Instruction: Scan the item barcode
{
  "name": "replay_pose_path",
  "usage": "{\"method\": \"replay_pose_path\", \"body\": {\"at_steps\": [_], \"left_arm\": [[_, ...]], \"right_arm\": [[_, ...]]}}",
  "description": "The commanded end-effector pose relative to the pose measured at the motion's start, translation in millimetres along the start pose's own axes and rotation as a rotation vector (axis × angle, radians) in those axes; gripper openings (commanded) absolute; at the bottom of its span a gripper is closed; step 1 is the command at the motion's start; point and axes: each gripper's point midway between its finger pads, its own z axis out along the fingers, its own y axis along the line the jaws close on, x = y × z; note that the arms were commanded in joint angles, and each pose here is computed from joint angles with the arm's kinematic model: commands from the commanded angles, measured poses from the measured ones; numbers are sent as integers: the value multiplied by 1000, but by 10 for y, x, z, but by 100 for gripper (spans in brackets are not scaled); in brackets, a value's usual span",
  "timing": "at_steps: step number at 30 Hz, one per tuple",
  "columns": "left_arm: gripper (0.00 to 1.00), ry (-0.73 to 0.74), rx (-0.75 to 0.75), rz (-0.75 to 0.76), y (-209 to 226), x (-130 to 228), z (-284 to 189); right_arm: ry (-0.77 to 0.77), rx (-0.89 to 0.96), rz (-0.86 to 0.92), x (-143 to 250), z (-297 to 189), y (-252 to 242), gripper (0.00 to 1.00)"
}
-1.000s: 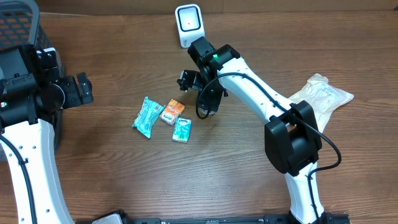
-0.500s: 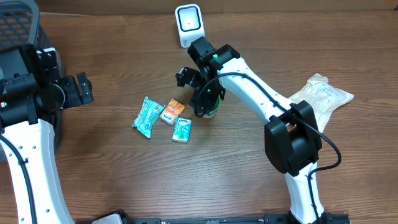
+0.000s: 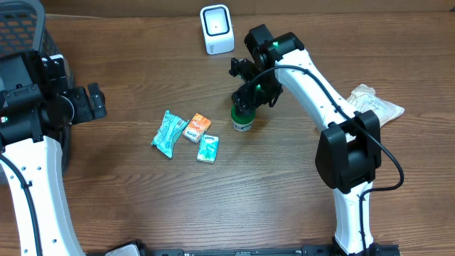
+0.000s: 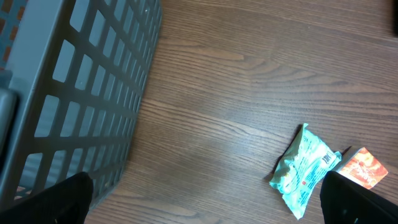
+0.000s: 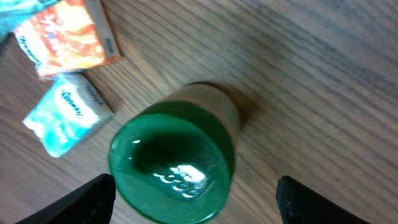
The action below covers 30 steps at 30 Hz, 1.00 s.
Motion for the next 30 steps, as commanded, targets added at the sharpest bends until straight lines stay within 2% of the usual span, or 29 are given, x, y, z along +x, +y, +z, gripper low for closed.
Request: {"method": "replay_pose_path", "body": {"at_steps": [1, 6, 12, 18, 22, 30], "left_arm": [[100, -6, 11, 16, -34, -24, -2], [100, -6, 11, 16, -34, -24, -2], [100, -6, 11, 16, -34, -24, -2], [99, -6, 11, 16, -34, -24, -2], [99, -6, 11, 16, -34, -24, -2], [100, -6, 11, 16, -34, -24, -2]], "right_arm": [[-23, -51, 11, -83, -14, 187, 84], [-14, -42, 16, -103, 64, 228, 84], [21, 111, 48, -47, 223, 25, 84], [50, 162, 43, 42, 373, -54, 84], [30, 165, 40, -7, 376, -64, 77], [28, 165, 36, 0, 436, -69, 75]]}}
